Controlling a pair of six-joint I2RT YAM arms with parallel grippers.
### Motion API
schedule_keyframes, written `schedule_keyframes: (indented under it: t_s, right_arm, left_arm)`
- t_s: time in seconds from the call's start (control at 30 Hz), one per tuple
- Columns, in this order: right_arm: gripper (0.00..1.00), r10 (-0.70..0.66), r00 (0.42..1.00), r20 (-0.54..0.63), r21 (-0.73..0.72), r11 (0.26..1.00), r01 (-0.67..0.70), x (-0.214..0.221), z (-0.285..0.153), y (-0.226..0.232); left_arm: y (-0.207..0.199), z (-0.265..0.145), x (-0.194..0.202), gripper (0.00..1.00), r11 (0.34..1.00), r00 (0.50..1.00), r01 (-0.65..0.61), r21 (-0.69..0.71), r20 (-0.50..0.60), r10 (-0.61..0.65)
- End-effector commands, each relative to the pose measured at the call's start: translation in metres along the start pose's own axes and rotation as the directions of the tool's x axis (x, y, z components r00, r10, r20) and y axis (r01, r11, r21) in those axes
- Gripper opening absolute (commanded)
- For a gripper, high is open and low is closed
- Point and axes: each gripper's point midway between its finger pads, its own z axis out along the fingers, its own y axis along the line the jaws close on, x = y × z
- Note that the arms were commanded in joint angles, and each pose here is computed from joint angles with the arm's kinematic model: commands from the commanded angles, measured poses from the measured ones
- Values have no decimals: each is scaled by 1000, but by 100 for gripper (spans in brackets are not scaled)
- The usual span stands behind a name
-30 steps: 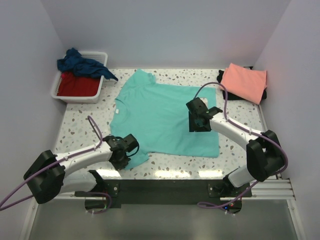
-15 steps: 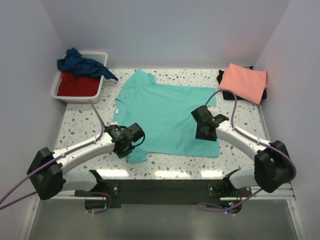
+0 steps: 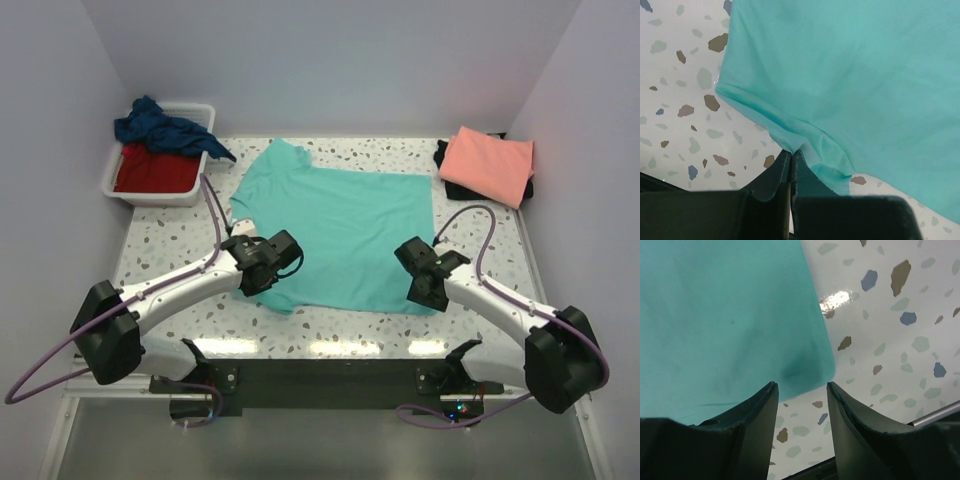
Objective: Fold and stack the t-shirts
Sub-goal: Fold the tshirt
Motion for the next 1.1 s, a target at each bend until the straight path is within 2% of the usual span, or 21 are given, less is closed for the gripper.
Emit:
schedule_keyframes:
  t_s: [0.0,0.3,0.83,1.07]
  right_arm:
    - [48,91,996,5,39,995,-91,9,-1,-15]
    - [47,117,993,-20,32,993,-116,25,8,-19]
    - [46,82,996,47,51,995,-84,5,17,-8]
    - [38,70,996,61,53,996,-74,2,25,-1]
  left_arm:
    - [-16,-5,-23,0,998,995,-44,42,92,40]
    - [-16,-4,-26,0,996,993,-75,41,98,70]
    - [-18,3,-31,0,997,995,-65,47,82,61]
    - [-16,6,-32,0,997,995,-64,39,75,61]
